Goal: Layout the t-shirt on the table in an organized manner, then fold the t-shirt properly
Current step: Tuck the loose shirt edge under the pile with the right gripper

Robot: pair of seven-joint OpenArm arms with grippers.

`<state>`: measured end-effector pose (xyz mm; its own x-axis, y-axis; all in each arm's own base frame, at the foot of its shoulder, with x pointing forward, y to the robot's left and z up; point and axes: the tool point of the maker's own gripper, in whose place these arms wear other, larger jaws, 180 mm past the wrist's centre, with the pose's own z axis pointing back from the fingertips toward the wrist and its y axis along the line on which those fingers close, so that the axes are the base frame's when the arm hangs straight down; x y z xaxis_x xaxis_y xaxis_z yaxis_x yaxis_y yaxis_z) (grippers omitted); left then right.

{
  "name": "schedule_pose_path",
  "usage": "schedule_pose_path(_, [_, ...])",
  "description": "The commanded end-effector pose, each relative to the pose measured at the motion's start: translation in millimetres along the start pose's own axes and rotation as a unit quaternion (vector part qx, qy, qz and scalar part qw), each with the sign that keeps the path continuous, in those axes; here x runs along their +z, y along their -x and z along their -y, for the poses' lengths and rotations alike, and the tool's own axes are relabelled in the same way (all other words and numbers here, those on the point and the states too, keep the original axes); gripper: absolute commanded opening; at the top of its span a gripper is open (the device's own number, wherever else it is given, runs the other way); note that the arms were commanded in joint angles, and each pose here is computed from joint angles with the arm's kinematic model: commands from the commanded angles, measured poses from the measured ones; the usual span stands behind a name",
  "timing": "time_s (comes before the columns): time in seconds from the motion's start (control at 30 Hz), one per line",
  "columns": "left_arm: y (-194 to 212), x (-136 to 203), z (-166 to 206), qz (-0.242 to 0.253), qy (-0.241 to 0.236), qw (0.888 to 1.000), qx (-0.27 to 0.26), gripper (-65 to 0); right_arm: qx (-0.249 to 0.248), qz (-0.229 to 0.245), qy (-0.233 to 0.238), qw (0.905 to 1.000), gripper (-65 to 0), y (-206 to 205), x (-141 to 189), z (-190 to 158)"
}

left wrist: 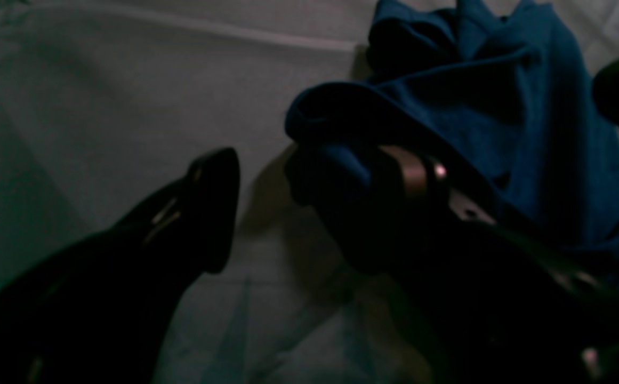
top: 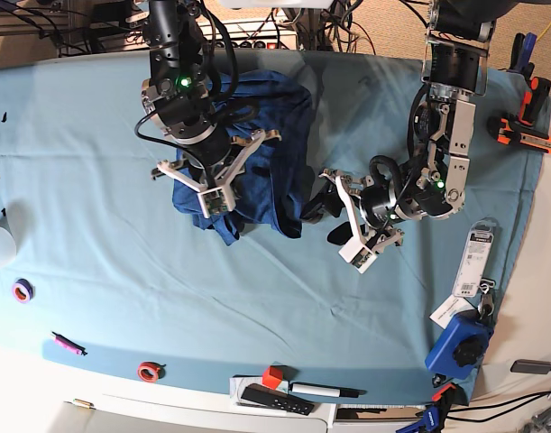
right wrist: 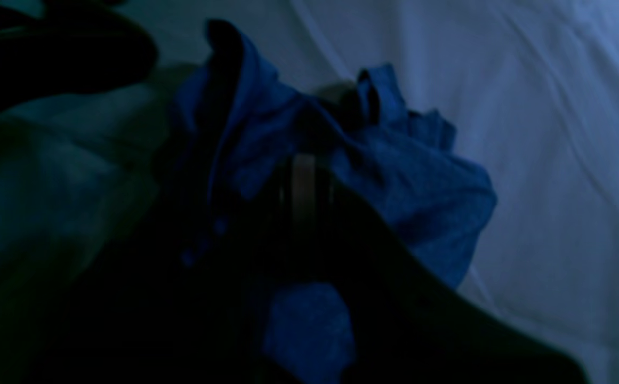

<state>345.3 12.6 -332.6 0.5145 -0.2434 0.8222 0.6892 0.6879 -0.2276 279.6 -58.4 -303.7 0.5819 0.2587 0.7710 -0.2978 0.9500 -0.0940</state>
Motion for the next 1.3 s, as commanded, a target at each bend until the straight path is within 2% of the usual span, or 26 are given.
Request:
schedule_pose_path(0.0, [-19.8, 3.0, -0.1, 0.03, 0.003, 1.0, -0.009, -28.8, -0.003, 0.019, 0.009, 0.9998, -65.0, -9.4, 0.2, 3.4])
schedule_pose_path(0.17, [-21.8, 3.0, 0.6, 0.035, 0.004, 0.999, -0.008, -28.8, -0.011, -0.001, 0.014, 0.9999, -65.0, 4.3, -16.0, 3.5])
schedule_pose_path(0.43, [-22.0, 2.7, 1.0, 0.036, 0.004, 0.999, -0.008, -28.8, -0.02, -0.03, -0.014, 0.9992, -65.0, 20.5, -31.2, -14.8])
schedule_pose_path(0.7, [-21.5, 2.6, 0.9, 0.035, 0.004, 0.999, -0.008, -28.8, 0.015, -0.026, -0.067, 0.9973, -65.0, 17.2, -29.6, -56.3])
schedule_pose_path(0.93, [-20.8, 2.6, 0.1, 0.033, 0.002, 0.999, -0.01, -28.8, 0.067, -0.015, -0.134, 0.9885, -65.0, 13.6, -20.6, -104.4])
schedule_pose_path(1.07, [-19.0, 2.5, -2.1, 0.028, -0.004, 0.999, -0.015, -28.8, 0.089, -0.002, -0.158, 0.9834, -65.0, 10.8, -16.9, -118.0])
schedule_pose_path(1.17, [-19.0, 2.6, -2.2, 0.028, -0.005, 0.999, -0.016, -28.8, 0.106, 0.001, -0.148, 0.9832, -65.0, 8.8, -18.7, -113.2])
schedule_pose_path(1.27, [-18.9, 2.5, -2.2, 0.027, -0.005, 0.999, -0.016, -28.8, 0.145, -0.004, -0.075, 0.9867, -65.0, 1.6, -25.6, -84.4])
